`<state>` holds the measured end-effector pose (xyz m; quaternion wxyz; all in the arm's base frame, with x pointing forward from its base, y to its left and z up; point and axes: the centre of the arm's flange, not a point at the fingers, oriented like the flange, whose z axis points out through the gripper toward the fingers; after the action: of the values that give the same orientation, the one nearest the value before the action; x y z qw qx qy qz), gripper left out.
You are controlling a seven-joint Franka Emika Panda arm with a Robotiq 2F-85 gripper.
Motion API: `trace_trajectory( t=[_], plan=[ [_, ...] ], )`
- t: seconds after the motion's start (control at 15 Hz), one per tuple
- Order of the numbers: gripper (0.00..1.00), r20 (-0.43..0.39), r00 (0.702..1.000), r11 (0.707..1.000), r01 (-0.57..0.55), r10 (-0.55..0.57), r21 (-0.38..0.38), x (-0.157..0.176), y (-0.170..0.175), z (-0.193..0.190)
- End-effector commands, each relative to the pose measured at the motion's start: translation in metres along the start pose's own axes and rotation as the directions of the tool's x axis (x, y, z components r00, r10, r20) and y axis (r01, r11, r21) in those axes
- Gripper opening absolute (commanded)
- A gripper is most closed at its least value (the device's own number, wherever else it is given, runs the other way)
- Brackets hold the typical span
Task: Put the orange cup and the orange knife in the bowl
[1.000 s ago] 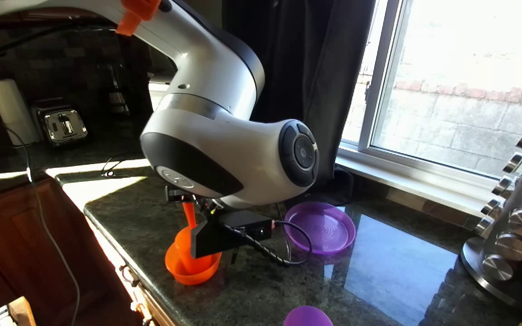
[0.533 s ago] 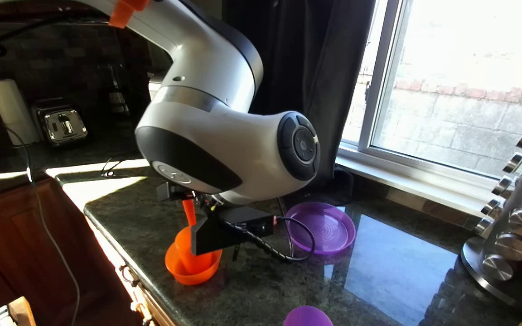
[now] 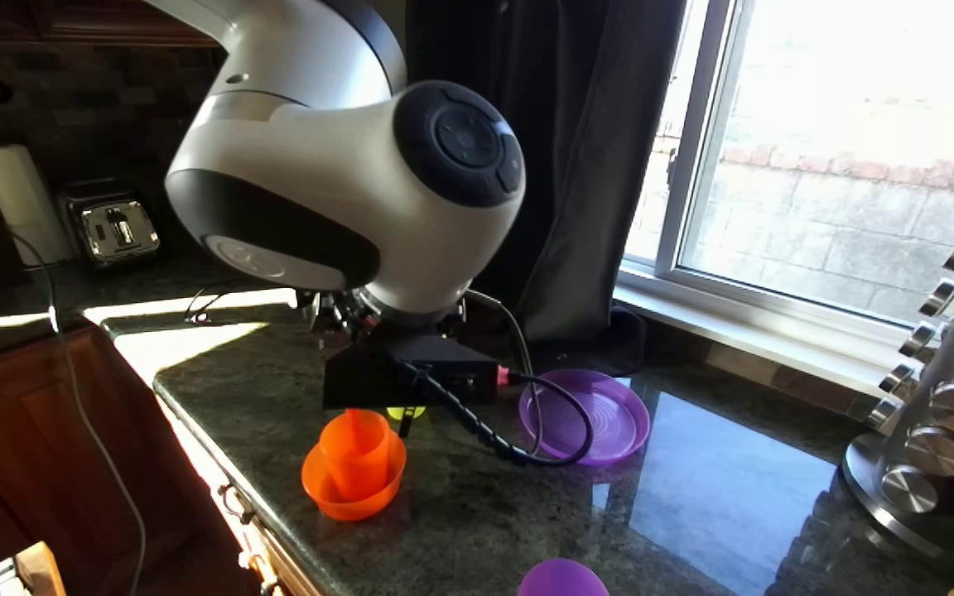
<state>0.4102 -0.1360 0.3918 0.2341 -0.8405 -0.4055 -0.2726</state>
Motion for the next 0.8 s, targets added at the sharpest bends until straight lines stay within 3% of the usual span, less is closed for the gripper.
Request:
trace_trajectory(
  t=[0.0, 0.2, 0.4, 0.73],
  plan=[
    [1.00, 0.123, 0.987, 0.989, -0.094, 0.108, -0.115, 0.017, -0.036, -0.005],
    [1.00, 0.238, 0.952, 0.970, -0.146, 0.192, -0.195, 0.032, -0.043, -0.008],
    [1.00, 0.342, 0.898, 0.943, -0.187, 0.277, -0.275, 0.040, -0.048, -0.003],
    [1.00, 0.490, 0.759, 0.881, -0.230, 0.428, -0.413, 0.042, -0.053, 0.006]
  ],
)
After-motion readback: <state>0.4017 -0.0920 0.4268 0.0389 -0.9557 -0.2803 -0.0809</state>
